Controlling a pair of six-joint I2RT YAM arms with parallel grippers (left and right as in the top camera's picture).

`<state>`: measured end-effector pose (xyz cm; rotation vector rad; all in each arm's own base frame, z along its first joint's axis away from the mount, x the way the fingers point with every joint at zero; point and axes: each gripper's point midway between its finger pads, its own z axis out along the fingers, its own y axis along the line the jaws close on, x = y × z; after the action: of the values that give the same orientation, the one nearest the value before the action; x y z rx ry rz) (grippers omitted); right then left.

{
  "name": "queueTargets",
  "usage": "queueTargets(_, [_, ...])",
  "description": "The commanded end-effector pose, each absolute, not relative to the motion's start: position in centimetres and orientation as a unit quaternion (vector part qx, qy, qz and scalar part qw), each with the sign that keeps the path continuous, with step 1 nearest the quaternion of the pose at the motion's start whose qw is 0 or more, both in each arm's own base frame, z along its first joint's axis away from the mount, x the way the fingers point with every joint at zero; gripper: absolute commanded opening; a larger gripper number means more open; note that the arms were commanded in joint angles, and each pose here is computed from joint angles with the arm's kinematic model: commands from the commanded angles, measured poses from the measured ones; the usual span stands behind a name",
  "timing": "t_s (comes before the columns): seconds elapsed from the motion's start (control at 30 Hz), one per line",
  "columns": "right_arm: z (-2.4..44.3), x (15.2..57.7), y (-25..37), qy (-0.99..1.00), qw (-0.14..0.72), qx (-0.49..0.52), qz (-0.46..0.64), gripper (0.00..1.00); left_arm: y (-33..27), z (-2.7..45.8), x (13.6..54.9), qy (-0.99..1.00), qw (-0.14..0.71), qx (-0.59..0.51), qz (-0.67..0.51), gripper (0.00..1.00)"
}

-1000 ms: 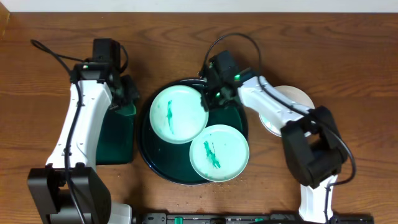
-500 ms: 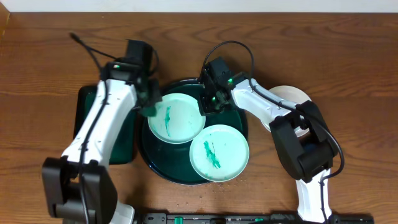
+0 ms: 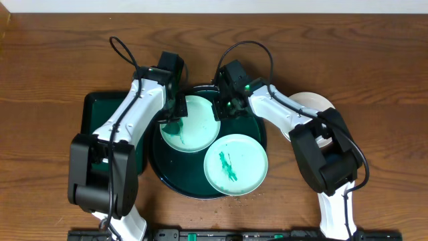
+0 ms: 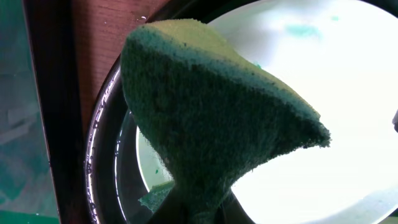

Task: Clean dirty plates on tray and stack at the side
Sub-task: 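Scrub the held plate with the sponge in the left gripper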

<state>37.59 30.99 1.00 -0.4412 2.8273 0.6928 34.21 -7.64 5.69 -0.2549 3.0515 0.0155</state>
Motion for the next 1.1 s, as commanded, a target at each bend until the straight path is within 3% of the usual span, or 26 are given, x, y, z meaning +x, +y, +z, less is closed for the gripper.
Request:
queueTargets(0.0, [0.5, 37.7, 31.3, 0.957, 0.105, -0.159, 0.217, 0.01, -7.5, 5.5, 34.0, 0.996, 0.039, -0.074, 0.006, 0.08])
queueTargets(0.47, [0.5, 37.7, 31.6, 0.957, 0.110, -0.163, 0.212, 0.01, -9.3, -0.9, 31.1, 0.996, -0.029, -0.074, -0.044, 0.07])
queueTargets(0.67, [0.5, 37.7, 31.6, 0.957, 0.110, -0.163, 0.213, 0.01, -16.3, 1.2, 30.6, 0.963, -0.032, 0.076, -0.258, 0.07])
queueTargets(0.73, [0.5, 37.7, 31.6, 0.957, 0.110, -0.163, 0.213, 0.01, -17.1, 1.6, 31.0, 0.955, -0.020, 0.093, -0.281, 0.07])
queueTargets(0.87, [0.5, 37.7, 31.6, 0.957, 0.110, -0.163, 0.213, 0.01, -15.5, 0.7, 32.6, 0.971, 0.010, 0.082, -0.223, 0.08])
queueTargets(1.07, [0.5, 37.7, 31.6, 0.957, 0.110, -0.163, 0.213, 0.01, -5.7, -0.2, 35.8, 0.992, 0.075, -0.093, 0.048, 0.07])
